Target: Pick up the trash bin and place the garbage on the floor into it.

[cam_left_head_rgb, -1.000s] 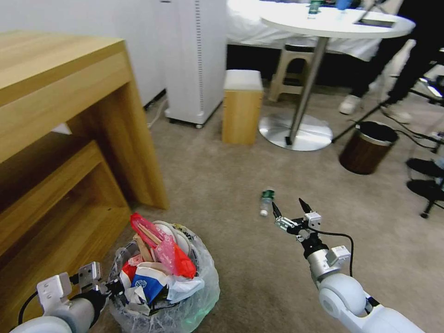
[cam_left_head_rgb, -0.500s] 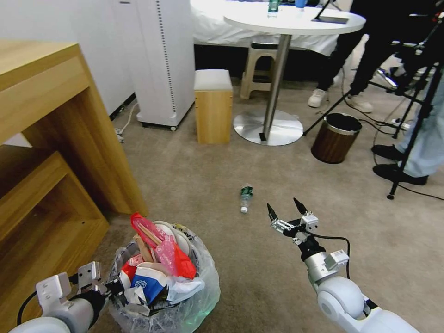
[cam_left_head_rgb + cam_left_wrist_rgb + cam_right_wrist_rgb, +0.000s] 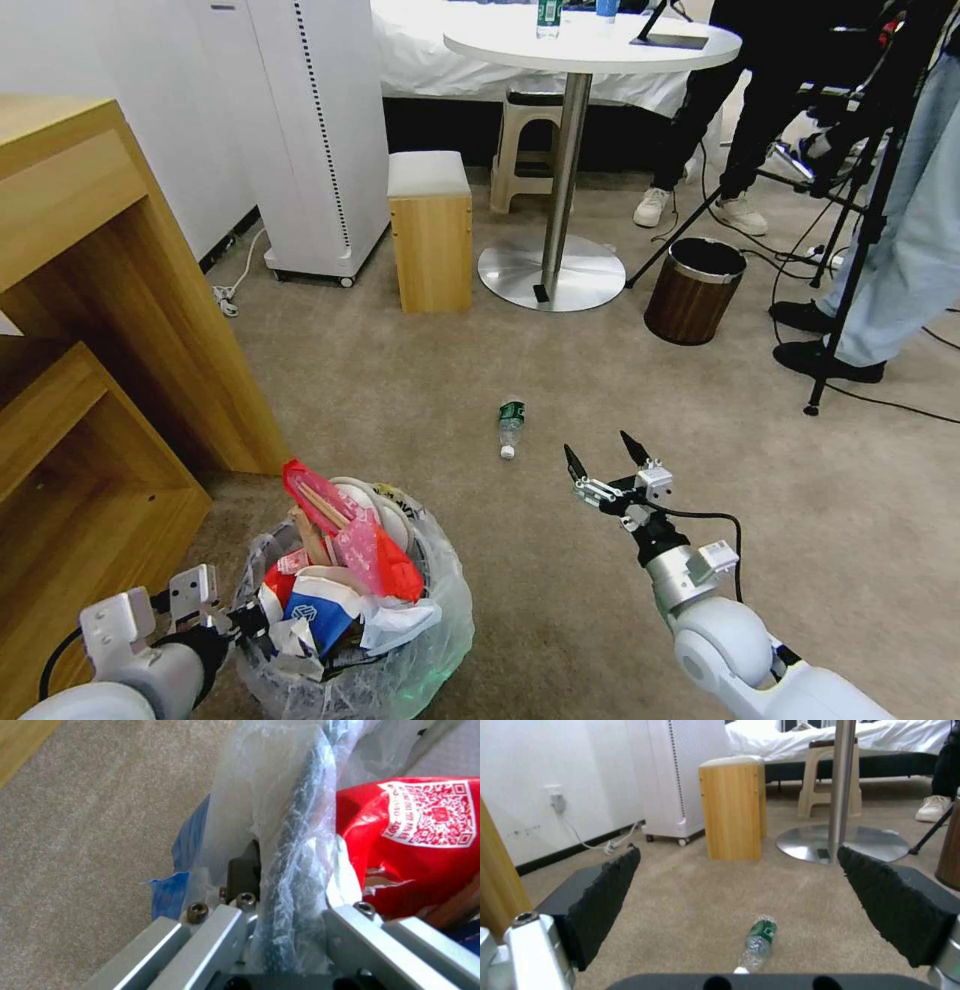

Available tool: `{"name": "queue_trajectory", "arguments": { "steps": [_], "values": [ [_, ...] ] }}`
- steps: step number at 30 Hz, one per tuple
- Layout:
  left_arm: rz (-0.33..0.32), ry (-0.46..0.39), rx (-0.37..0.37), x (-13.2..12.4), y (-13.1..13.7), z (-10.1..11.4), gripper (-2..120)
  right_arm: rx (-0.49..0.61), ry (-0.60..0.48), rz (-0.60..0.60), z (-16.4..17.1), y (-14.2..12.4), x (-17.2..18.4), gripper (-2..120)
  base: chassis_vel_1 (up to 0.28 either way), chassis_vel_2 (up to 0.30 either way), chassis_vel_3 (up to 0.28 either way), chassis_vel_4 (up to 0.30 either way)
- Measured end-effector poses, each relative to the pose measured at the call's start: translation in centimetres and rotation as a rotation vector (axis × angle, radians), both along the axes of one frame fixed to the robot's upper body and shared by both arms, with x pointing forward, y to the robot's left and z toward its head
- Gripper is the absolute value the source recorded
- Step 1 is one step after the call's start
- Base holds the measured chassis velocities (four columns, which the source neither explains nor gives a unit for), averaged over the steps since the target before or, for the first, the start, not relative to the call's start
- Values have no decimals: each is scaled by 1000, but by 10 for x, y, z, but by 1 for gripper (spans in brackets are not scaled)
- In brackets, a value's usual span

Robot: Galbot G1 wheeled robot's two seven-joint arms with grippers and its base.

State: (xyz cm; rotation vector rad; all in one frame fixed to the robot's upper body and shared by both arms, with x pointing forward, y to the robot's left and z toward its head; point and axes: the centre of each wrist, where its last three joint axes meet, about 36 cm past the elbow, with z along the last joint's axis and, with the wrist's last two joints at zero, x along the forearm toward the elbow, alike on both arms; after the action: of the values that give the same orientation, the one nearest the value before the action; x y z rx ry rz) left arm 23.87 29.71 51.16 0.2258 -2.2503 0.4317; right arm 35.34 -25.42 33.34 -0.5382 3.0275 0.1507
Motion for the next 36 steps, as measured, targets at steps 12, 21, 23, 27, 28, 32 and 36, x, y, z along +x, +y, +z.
{"name": "queue_trajectory", "arguments": {
  "steps": [12,21,23,27,28,32,36],
  "values": [
    [-4,3,0,2,0,-2,0,-3,24,-14,-7,-1,3,100,-128,105,114,-116],
    [-3,7,-2,2,0,-5,0,-3,31,-21,-10,1,0,100,-224,226,236,-231],
    [-3,8,0,1,0,-5,0,-6,30,-21,-9,0,0,100,-220,227,207,-218],
    [-3,8,0,1,-1,-5,0,-3,33,-19,-8,-1,-1,100,-176,183,172,-187],
    [-3,7,0,1,-1,-5,0,-2,35,-18,-7,-1,-2,100,-158,157,155,-141],
    [-5,9,-1,0,-1,-4,0,-2,39,-19,-8,-1,-3,100,-150,151,157,-144],
    [-6,8,1,-1,-1,-3,0,-4,44,-22,-9,-1,-5,100,-154,159,159,-154]
  ]
}}
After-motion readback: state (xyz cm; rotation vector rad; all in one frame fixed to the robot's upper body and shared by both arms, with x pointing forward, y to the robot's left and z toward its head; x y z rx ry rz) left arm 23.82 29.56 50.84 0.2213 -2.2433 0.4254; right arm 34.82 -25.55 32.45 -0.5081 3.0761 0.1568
